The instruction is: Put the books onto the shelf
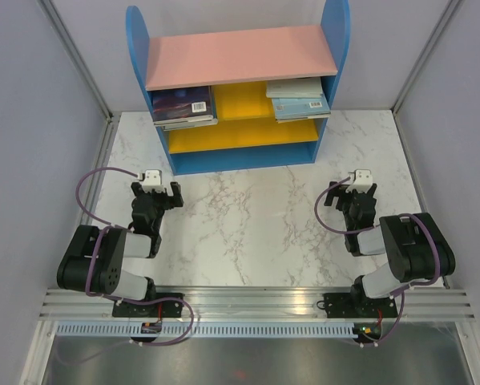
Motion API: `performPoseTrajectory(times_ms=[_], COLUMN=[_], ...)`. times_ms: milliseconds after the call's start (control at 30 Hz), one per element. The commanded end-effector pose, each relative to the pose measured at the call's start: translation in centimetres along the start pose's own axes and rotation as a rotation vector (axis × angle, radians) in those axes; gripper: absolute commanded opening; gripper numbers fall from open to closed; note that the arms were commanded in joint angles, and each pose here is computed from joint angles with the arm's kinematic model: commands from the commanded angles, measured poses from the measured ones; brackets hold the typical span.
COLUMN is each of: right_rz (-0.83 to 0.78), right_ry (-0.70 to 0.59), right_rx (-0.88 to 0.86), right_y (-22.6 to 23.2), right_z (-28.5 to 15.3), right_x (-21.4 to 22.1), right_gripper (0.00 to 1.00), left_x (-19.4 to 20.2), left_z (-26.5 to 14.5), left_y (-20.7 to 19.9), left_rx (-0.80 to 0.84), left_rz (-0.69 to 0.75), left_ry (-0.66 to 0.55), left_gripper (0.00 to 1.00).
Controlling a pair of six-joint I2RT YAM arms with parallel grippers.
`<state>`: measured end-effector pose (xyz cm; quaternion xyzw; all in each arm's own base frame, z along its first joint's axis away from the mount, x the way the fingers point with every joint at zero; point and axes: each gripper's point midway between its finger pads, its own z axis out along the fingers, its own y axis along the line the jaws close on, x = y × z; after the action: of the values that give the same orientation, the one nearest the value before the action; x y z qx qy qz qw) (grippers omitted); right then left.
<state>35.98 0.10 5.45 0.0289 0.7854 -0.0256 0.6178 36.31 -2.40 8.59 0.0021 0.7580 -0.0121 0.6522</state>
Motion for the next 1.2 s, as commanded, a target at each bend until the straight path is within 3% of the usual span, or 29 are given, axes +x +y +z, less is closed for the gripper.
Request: performPoseTrajectory(times_ms=[0,1167], right_rz=[0.011,0.009], right_ry=[-0.143,-0.136], right_rx=[-0.056,-0.058], right_y=[1.08,1.13], right_z=[0.78,0.97], right_x=[-4.16,-4.04], right_gripper=[0.98,0.98], left_x=[-2.26,-2.3], left_z=[0.25,0.25], left_y=[0.74,0.76], left_rx=[-0.036,-0.037], left_rz=[0.041,0.04], left_ry=[-0.088,-0.09], left_gripper=[1.0,1.0])
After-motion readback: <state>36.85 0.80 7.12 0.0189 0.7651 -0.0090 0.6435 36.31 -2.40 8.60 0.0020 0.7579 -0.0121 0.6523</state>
